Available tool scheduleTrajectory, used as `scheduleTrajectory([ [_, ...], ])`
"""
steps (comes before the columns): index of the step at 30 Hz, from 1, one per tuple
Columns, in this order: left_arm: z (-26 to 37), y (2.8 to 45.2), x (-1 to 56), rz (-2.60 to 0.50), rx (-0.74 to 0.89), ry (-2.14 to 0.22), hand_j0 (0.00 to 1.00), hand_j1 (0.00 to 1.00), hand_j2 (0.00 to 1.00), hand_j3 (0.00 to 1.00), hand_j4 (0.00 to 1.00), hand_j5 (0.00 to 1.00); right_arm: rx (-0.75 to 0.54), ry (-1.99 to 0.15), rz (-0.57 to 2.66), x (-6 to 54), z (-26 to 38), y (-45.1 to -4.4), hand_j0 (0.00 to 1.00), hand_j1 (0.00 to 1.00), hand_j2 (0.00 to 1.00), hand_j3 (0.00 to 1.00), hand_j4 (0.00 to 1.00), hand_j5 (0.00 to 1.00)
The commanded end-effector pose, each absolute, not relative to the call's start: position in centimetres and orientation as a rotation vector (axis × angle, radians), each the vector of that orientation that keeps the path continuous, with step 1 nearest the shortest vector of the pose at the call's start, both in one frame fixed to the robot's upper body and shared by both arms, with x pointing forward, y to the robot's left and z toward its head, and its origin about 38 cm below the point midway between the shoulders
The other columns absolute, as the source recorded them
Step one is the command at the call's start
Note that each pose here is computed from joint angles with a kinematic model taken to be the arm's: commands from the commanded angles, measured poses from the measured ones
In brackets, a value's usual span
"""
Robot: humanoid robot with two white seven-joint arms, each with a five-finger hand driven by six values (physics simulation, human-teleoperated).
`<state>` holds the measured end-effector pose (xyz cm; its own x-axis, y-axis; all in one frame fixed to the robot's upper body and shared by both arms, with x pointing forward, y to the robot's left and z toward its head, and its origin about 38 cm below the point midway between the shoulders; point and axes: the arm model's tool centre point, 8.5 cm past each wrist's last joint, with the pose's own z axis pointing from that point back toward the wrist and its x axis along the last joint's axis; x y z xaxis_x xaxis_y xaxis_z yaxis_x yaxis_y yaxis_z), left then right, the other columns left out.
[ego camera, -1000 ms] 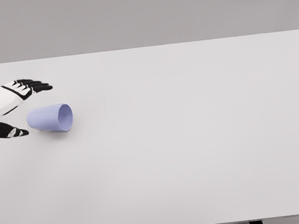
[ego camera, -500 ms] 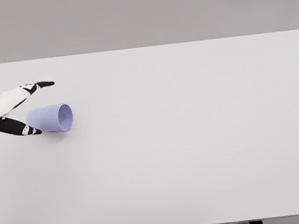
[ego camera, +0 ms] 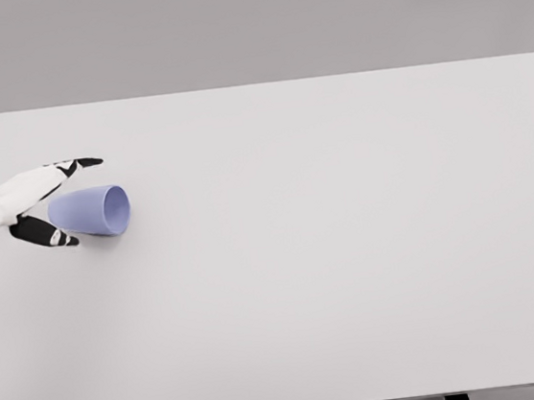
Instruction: Flip the cup with left arm and place it on the table
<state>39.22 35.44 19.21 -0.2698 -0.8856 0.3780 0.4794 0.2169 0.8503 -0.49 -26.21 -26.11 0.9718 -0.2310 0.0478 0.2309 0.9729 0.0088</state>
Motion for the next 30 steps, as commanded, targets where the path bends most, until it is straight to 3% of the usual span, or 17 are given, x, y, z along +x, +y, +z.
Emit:
scheduleTrajectory([
  [1,18.4,35.5,39.3,-1.397,0.444,-1.215,1.0,1.0,1.0,1.0,1.0,1.0,0.003,-0.049,-0.233,-0.5,-26.1,-26.2,1.0,1.0,1.0,1.0,1.0,1.0],
  [30,15.7,34.1,41.7,-1.422,0.379,-1.148,1.0,1.0,1.0,1.0,1.0,1.0,0.003,-0.049,-0.233,-0.5,-26.1,-26.2,1.0,1.0,1.0,1.0,1.0,1.0],
])
